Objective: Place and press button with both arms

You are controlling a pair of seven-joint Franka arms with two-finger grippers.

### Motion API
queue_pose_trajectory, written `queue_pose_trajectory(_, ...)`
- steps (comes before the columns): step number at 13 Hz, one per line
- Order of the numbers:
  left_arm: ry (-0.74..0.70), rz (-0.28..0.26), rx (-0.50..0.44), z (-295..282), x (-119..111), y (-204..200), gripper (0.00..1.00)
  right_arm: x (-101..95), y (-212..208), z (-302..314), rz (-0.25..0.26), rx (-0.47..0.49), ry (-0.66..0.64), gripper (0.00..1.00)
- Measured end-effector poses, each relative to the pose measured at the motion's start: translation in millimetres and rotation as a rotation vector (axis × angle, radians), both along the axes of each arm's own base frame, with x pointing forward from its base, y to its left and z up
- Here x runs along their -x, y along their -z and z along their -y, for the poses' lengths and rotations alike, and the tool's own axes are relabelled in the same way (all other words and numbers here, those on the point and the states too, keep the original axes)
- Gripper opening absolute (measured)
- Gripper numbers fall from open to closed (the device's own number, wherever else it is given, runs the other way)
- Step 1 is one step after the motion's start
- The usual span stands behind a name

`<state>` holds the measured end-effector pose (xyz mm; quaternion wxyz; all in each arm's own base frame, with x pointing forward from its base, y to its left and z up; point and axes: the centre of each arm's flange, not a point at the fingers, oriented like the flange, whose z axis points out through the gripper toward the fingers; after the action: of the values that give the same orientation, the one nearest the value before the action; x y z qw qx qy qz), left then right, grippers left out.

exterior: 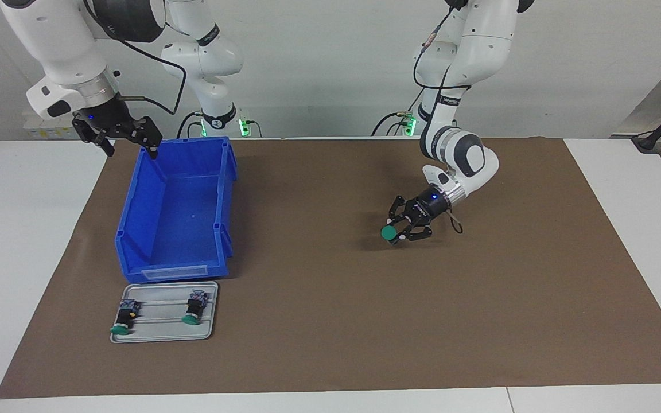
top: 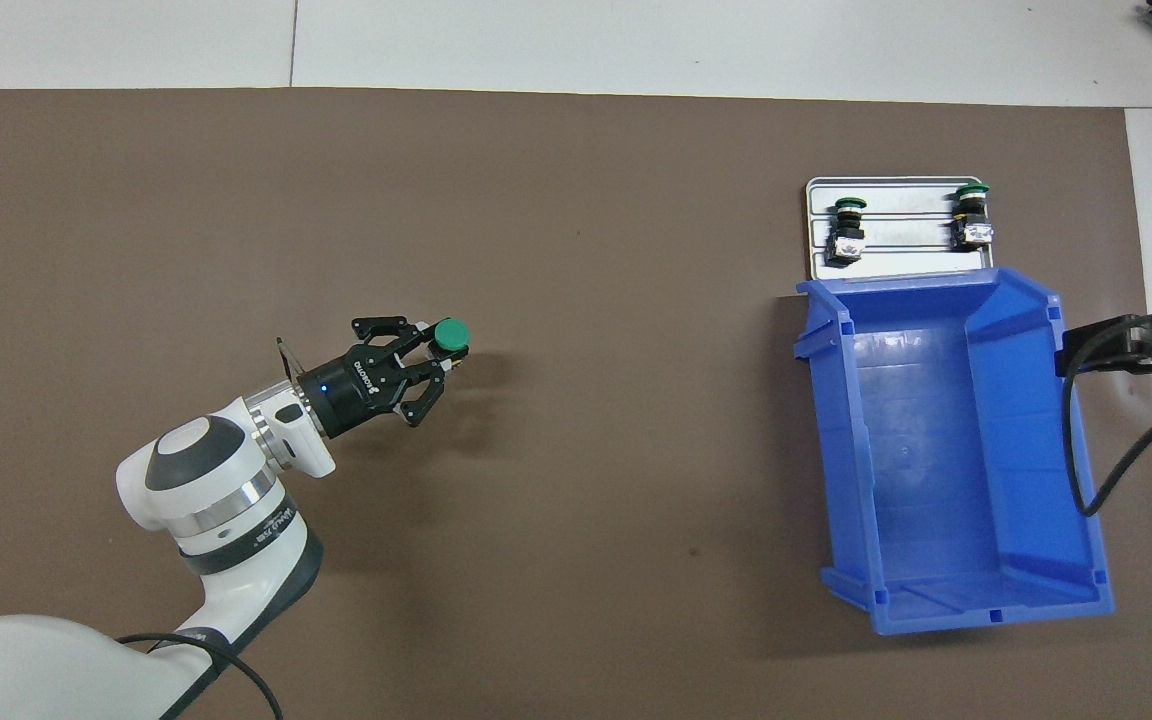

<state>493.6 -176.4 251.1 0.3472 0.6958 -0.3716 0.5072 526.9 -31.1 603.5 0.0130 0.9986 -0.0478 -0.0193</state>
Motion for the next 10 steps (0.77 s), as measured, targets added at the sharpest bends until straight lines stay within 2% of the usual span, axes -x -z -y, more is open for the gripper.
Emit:
queue_pose_trajectory(3,0.0,0.027,0.06,18,8,2,0.33,0.0,0,0,0.0,0.0,0.0,1.0)
queue_pose_trajectory(7,0.017,0.022,0.052,27,27,15,0.33,0.0,0,0,0.0,0.0,0.0,1.0)
queue_pose_trajectory(10,0.02,0.015,0.048,27,32,20,0.33,0.0,0,0,0.0,0.0,0.0,1.0)
